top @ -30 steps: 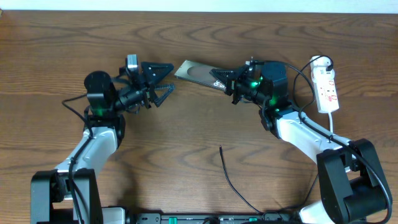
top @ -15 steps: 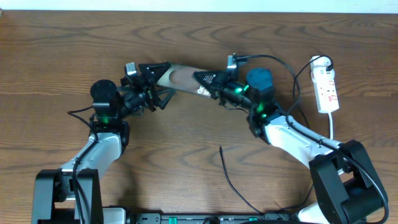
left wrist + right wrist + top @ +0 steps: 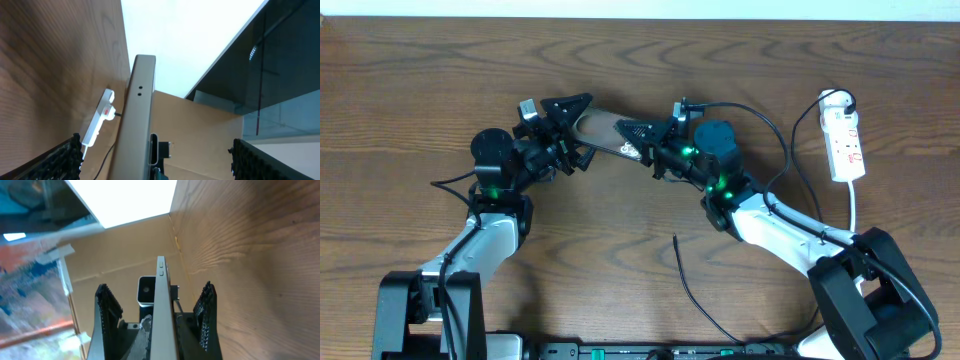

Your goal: Plug charger to phone and switch on socket

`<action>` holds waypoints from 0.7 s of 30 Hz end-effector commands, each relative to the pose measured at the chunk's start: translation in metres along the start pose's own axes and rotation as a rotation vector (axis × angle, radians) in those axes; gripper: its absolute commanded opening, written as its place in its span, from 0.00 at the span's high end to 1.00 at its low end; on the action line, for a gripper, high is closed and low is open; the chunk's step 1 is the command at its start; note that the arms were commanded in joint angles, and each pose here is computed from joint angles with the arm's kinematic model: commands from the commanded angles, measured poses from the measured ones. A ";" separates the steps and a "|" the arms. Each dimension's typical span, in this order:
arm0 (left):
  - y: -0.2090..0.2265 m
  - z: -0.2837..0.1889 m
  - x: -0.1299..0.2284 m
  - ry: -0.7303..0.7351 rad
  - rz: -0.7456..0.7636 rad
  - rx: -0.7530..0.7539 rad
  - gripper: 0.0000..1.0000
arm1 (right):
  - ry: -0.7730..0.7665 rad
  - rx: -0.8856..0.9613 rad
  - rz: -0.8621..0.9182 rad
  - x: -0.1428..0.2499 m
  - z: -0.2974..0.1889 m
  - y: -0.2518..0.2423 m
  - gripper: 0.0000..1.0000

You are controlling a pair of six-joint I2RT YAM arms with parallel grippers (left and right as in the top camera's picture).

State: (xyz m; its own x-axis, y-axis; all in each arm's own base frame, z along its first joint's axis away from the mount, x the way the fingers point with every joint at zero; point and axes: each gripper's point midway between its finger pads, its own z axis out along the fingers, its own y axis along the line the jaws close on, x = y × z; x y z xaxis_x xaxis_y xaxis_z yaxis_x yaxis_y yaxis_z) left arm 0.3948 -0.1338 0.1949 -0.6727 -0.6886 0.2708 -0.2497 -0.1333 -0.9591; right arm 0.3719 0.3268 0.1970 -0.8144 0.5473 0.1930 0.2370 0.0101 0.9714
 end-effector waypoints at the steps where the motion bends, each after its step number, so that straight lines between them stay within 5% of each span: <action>1: -0.005 -0.001 0.000 -0.012 0.013 0.014 0.09 | -0.008 -0.038 0.057 0.008 0.005 0.014 0.99; 10: -0.008 -0.001 0.003 0.001 0.048 0.024 0.18 | -0.006 -0.033 0.056 0.013 0.007 0.013 0.99; 17: -0.008 -0.001 0.003 0.002 0.056 0.026 0.44 | -0.005 -0.033 0.056 0.014 0.007 0.013 0.99; 21: -0.008 -0.001 0.003 0.002 0.076 0.025 0.45 | 0.003 -0.031 0.055 0.018 0.008 0.012 0.99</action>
State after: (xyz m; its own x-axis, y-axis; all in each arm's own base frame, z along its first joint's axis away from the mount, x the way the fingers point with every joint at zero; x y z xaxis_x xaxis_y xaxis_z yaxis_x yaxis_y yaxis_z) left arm 0.3962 -0.1327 0.1983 -0.6757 -0.6973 0.2392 -0.2175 -0.1215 -0.9685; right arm 0.3717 0.3314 0.1961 -0.7788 0.5776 0.2445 0.2818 -0.0260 0.9591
